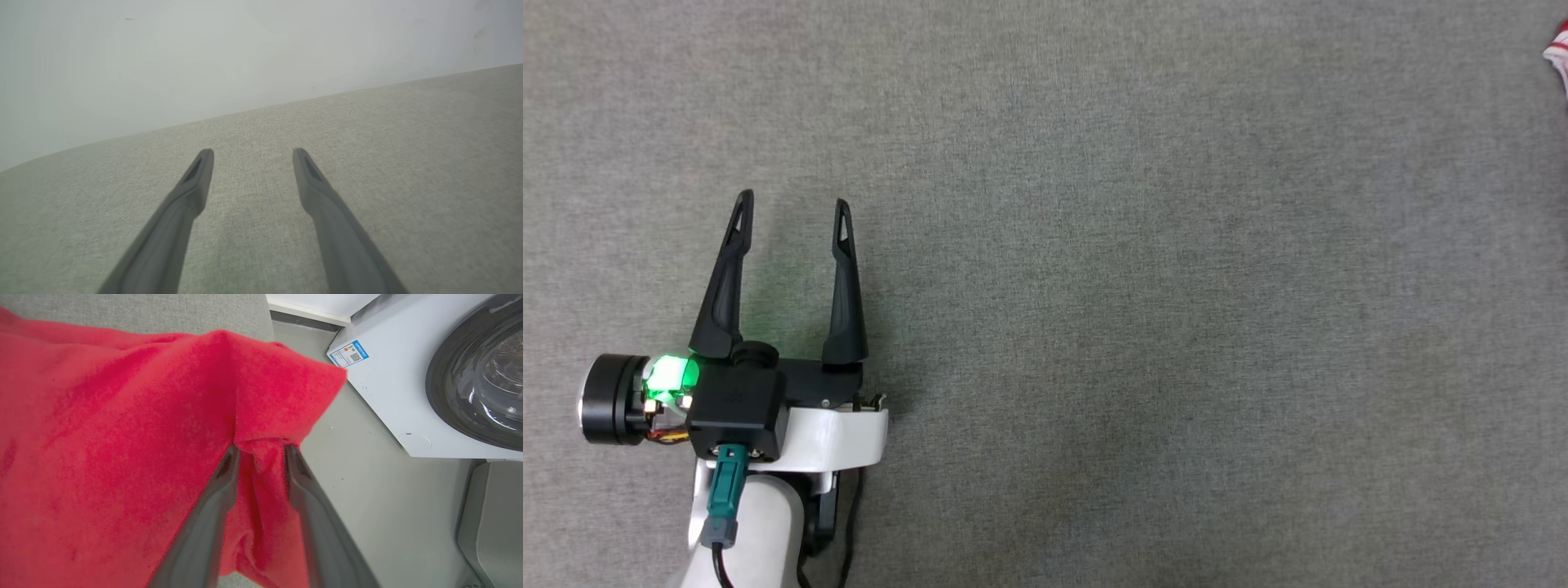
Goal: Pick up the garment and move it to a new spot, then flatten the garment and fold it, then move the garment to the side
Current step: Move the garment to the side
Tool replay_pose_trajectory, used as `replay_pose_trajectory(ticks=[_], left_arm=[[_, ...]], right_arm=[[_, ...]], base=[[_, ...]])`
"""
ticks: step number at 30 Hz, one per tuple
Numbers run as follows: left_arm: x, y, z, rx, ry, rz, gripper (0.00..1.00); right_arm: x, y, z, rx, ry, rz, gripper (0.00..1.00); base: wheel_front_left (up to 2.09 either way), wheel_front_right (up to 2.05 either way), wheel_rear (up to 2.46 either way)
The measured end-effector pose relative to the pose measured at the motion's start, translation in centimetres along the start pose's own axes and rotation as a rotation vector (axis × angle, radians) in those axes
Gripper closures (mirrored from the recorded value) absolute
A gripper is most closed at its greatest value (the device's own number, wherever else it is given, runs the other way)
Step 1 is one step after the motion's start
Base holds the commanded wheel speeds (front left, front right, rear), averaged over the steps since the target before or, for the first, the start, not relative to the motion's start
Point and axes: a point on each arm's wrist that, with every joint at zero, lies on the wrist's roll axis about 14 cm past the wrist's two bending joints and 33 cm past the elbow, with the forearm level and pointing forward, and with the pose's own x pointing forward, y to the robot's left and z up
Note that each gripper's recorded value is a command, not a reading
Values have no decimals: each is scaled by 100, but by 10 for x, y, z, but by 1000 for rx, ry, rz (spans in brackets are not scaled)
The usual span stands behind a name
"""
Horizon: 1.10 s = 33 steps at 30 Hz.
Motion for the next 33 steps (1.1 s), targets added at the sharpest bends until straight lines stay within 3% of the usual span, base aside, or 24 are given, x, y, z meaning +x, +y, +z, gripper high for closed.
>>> replay_pose_trajectory(ticks=[6, 15, 16, 22, 28, 33], left_arm=[[-9, 5, 18, 0, -20, 24, 0], [-43, 16, 48, 5, -38, 72, 0], [-51, 20, 54, 3, -42, 89, 0], [-73, 29, 68, -9, -54, 131, 0], [-95, 39, 76, -8, -55, 164, 0], [-112, 48, 79, -1, -54, 187, 0]], right_arm=[[-20, -10, 25, 5, -147, -24, 0], [-95, 10, 94, 96, -610, 51, 0], [-118, 13, 113, 130, -738, 60, 0], [-181, 44, 139, 178, -1022, 128, 0], [-228, 97, 136, 219, -1174, 246, 0], [-251, 137, 119, 248, -1197, 348, 0]], base=[[0, 0, 0], [0, 0, 0], [0, 0, 0], [0, 0, 0], [0, 0, 0], [0, 0, 0]])
